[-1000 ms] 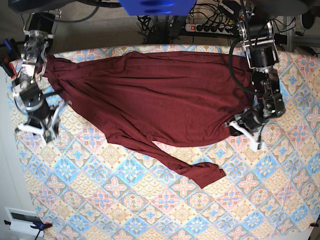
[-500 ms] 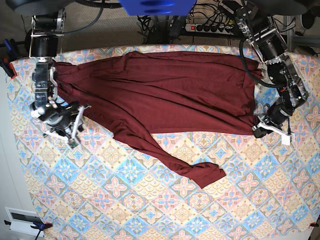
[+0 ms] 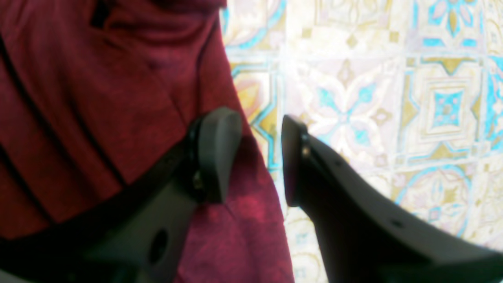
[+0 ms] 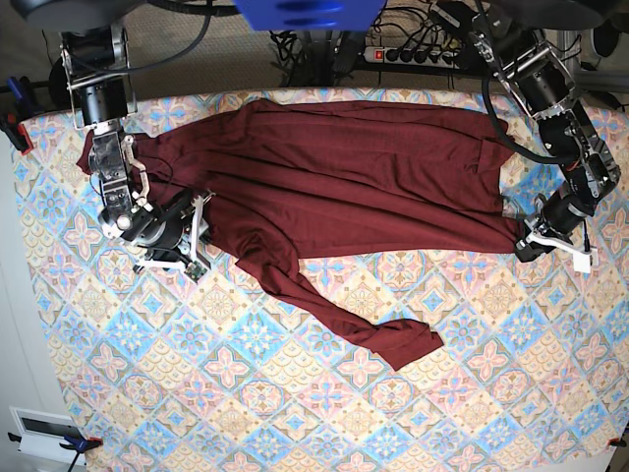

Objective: Layout the t-shirt on the table in an organized manner, then fold the t-shirt properly
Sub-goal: 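Grasp the shirt side with the right gripper and drag it along, then fold the shirt lengthwise with both grippers, bringing the side over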

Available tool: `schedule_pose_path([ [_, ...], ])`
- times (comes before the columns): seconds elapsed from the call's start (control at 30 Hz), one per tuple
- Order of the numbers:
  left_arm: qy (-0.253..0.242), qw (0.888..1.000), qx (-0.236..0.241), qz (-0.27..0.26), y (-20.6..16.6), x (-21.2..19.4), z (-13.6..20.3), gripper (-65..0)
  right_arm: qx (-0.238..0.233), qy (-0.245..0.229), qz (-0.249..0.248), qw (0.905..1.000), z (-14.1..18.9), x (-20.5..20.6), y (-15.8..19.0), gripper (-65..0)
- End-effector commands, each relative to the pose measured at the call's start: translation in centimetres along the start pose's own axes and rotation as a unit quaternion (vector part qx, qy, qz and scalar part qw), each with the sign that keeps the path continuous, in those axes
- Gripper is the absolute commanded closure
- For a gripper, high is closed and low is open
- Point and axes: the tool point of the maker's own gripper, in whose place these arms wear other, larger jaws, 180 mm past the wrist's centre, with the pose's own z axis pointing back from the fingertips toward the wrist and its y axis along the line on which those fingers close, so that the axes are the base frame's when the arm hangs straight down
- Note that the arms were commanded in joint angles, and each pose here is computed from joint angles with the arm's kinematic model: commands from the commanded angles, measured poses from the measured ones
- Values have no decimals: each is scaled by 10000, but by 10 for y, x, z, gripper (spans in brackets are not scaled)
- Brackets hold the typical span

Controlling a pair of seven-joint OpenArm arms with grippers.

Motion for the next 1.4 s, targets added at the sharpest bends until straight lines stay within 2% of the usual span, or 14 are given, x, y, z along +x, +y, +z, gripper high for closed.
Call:
schedule_pose_path([
  [0.0, -293, 9995, -111, -107, -7, 22, 4, 0, -100, -103, 50, 9999, 3, 8, -12, -210],
  [0.07, -282, 9995, -98, -110, -6, 21, 4, 0, -61, -205, 93, 9997, -1, 15, -12, -210],
  [0.37, -276, 9995, -94, -109, -6, 20, 5, 0, 49, -73, 84, 9999, -14, 10, -14, -204],
  [0.43, -274, 9995, -99, -103, -6, 20, 4, 0, 256, -42, 254, 9993, -14, 9, -7, -175],
  [0.5, -274, 9995, -99, -103, -6, 20, 4, 0, 539, -92, 451, 9975, -10, 8, -1, -115],
  [0.57, -274, 9995, -99, -103, -6, 20, 4, 0, 443, -253, 66, 9987, -2, 8, -17, -52],
  [0.63, -274, 9995, -99, -103, -6, 20, 4, 0, 298, -171, -450, 9984, 5, -7, -37, -5],
  [0.7, -274, 9995, -99, -103, -6, 20, 4, 0, 118, -113, -835, 9964, 11, -22, -56, 0],
  [0.8, -274, 9995, -99, -103, -6, 20, 4, 0, -91, -92, -1029, 9946, 23, -39, -71, 0],
  [1.0, -262, 9995, -116, -90, -7, 18, 3, 0, -443, -743, -1094, 9902, 53, -12, -91, 0],
  [1.13, -282, 9995, -124, -97, -7, 20, 4, 0, -619, -993, -844, 9895, 70, 4, -91, 0],
  [1.37, -311, 9994, -128, -87, -6, 22, 6, 0, -670, -999, -571, 9911, 80, 9, -79, 0],
])
